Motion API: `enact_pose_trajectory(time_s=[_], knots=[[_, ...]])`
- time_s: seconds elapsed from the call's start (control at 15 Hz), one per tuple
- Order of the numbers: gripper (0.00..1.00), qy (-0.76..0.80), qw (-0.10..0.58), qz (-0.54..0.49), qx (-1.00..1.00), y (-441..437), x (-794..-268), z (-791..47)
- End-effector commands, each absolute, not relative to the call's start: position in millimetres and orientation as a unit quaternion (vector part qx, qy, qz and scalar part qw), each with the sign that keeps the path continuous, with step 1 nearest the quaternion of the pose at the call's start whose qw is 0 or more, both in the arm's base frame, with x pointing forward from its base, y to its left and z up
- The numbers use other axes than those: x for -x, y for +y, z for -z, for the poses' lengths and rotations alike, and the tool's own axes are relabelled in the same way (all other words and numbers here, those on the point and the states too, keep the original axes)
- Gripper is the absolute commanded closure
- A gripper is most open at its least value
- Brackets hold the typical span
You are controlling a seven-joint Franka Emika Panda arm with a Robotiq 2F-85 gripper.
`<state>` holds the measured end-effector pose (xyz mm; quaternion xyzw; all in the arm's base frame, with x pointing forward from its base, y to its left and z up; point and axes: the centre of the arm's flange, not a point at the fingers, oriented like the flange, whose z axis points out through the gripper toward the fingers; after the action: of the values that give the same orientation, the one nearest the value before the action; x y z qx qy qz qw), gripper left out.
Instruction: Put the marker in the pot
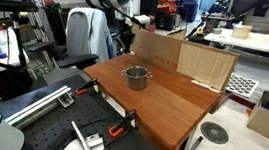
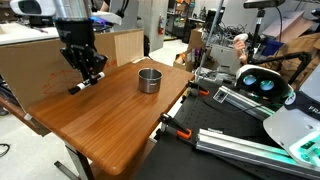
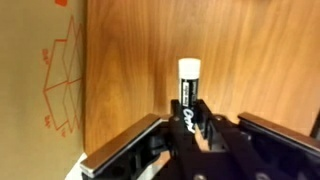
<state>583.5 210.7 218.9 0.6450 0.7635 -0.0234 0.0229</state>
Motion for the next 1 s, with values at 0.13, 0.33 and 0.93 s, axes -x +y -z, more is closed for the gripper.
enact_pose_trajectory(time_s=[0.13, 0.33, 0.93], knots=[[0.95, 0.715, 0.006, 0.015, -0.699, 189, -565, -271], [0.95, 0.692, -0.016, -0.002, -0.722, 168, -554, -289], [0.95, 0.725, -0.048, -0.104, -0.679, 106, -503, -309]])
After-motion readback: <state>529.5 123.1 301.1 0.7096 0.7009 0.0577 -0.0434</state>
